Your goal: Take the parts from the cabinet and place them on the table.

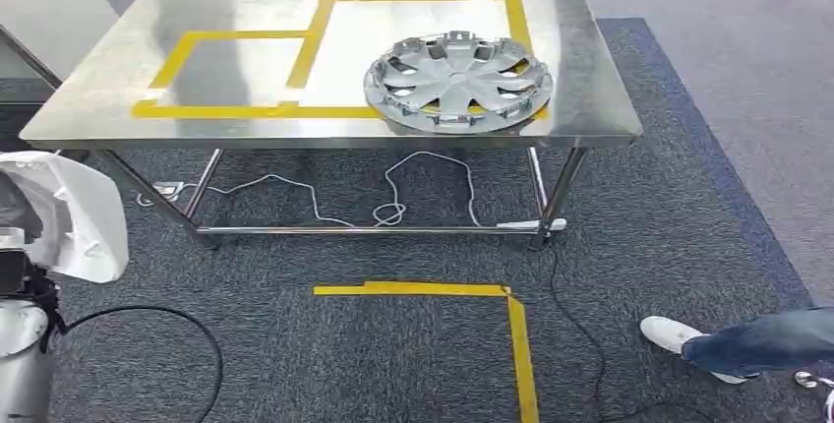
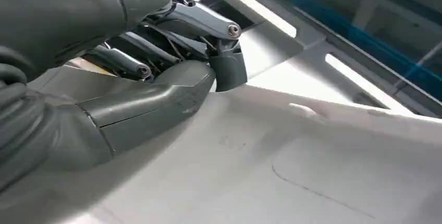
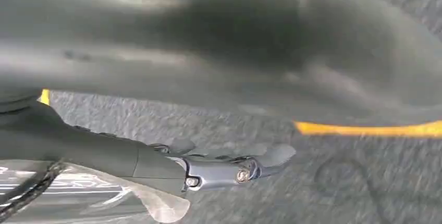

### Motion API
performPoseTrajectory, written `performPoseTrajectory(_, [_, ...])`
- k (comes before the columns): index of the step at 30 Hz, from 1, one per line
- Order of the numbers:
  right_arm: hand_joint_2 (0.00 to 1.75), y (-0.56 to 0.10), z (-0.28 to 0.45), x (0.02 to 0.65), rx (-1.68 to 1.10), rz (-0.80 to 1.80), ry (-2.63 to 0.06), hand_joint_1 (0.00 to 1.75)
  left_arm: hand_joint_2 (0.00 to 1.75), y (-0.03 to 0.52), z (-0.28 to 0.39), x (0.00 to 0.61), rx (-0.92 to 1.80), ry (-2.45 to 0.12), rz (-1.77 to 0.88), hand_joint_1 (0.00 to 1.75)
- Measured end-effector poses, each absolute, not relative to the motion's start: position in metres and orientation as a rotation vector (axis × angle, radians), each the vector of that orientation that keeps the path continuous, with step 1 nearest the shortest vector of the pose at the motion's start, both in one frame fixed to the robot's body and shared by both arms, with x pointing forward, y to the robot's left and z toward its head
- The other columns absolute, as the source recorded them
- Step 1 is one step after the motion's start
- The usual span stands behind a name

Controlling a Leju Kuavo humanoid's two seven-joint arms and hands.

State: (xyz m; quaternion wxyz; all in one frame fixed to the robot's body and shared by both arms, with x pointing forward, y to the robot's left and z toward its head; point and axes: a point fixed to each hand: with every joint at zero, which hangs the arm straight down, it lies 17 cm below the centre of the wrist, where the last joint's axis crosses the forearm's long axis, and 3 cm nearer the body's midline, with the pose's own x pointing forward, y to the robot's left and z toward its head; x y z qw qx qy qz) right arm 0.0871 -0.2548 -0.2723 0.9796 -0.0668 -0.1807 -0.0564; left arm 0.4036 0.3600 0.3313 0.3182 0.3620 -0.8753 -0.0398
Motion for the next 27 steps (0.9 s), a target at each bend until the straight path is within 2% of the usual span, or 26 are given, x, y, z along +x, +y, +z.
performPoseTrajectory(27, [0.0, -0.2535, -0.2726, 0.0853, -0.132, -0.11, -0.361, 0.0, 1.75, 0.3584, 0.3322, 0.404, 0.949, -2.307, -0.109, 1.75])
